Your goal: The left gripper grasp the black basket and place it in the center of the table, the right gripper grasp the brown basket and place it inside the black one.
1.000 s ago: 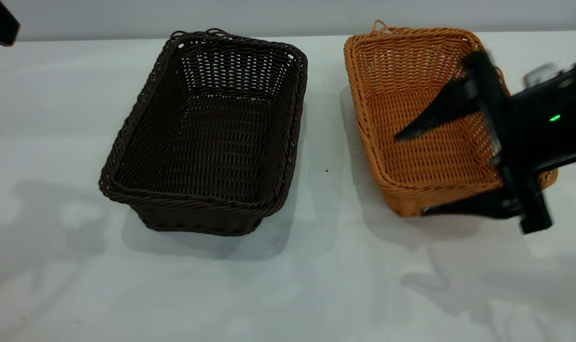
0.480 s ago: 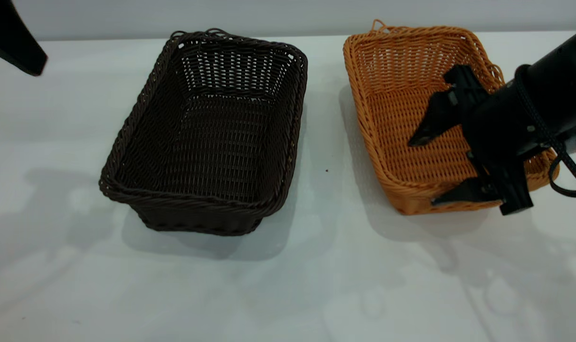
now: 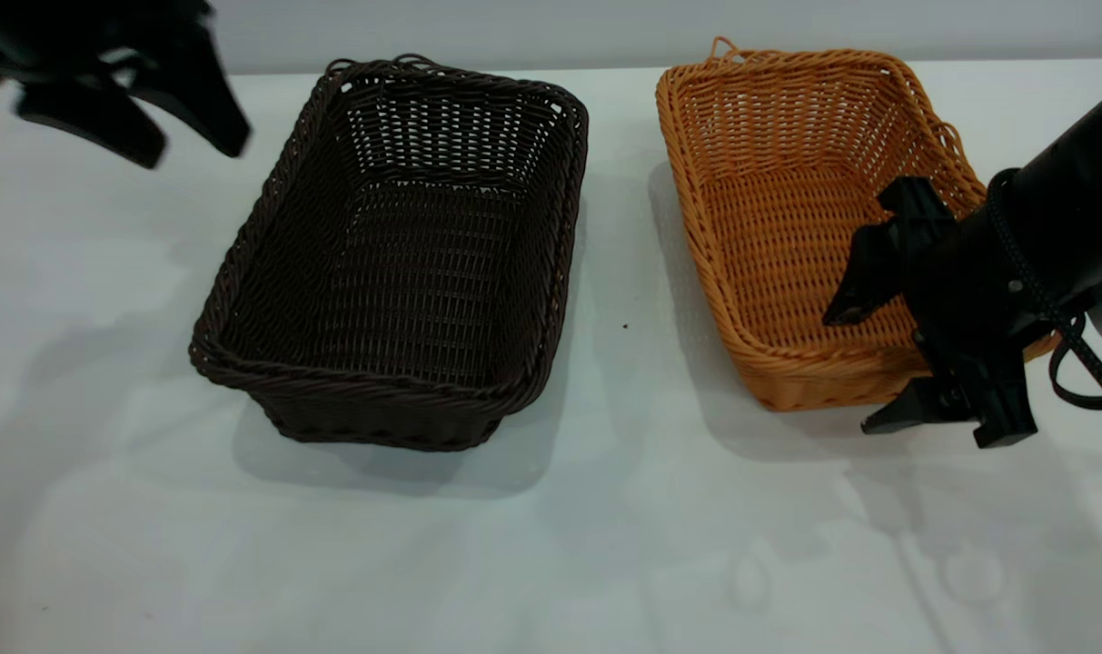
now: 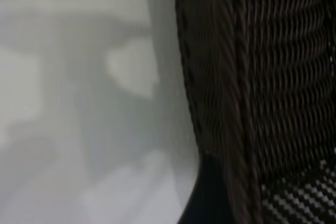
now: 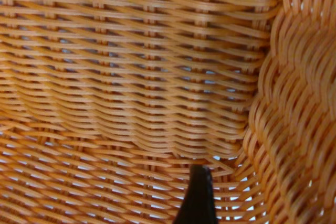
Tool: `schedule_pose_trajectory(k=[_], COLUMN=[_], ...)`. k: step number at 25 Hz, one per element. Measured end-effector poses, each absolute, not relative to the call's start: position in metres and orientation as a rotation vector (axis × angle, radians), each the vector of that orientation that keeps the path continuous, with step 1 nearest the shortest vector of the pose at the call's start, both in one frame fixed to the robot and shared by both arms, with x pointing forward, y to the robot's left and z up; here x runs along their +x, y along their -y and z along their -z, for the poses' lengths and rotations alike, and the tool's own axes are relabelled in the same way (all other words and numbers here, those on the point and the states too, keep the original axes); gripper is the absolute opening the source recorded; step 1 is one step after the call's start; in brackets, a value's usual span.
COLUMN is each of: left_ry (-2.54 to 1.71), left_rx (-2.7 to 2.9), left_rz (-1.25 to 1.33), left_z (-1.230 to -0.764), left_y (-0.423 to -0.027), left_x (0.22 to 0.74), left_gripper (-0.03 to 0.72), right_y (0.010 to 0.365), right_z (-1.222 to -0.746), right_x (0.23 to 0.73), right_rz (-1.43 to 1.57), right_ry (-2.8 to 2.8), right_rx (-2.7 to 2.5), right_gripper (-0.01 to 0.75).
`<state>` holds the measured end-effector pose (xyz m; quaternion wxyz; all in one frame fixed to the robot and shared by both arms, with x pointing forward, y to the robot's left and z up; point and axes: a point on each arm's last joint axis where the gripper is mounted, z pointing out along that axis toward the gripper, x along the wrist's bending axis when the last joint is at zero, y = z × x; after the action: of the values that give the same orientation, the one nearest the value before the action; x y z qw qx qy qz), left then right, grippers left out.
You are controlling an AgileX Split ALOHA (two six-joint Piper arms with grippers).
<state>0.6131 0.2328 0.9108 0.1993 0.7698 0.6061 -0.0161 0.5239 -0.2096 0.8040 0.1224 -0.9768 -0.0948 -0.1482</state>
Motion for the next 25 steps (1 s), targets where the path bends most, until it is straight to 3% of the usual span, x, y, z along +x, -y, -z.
schedule_pose_trajectory(k=[15, 18, 25], left_ry=[-1.671, -1.674, -1.601], left_rx=[2.238, 2.261, 2.357], left_rz=[0.092, 0.092, -0.034], left_z=[-0.834, -0.824, -0.821], left_y=[-0.197, -0.198, -0.204], left_x=[0.646, 0.645, 0.649], left_gripper=[0.518, 0.441, 0.095], right_y=[0.213, 0.213, 0.208], right_z=[-0.799, -0.796, -0.801], right_x=[0.525, 0.528, 0.543], right_rz=[0.423, 0.425, 0.499], right_ry=[0.277, 0.306, 0.382], right_rx=[-2.9, -2.901, -2.876], right_gripper=[0.519, 0.43, 0.087])
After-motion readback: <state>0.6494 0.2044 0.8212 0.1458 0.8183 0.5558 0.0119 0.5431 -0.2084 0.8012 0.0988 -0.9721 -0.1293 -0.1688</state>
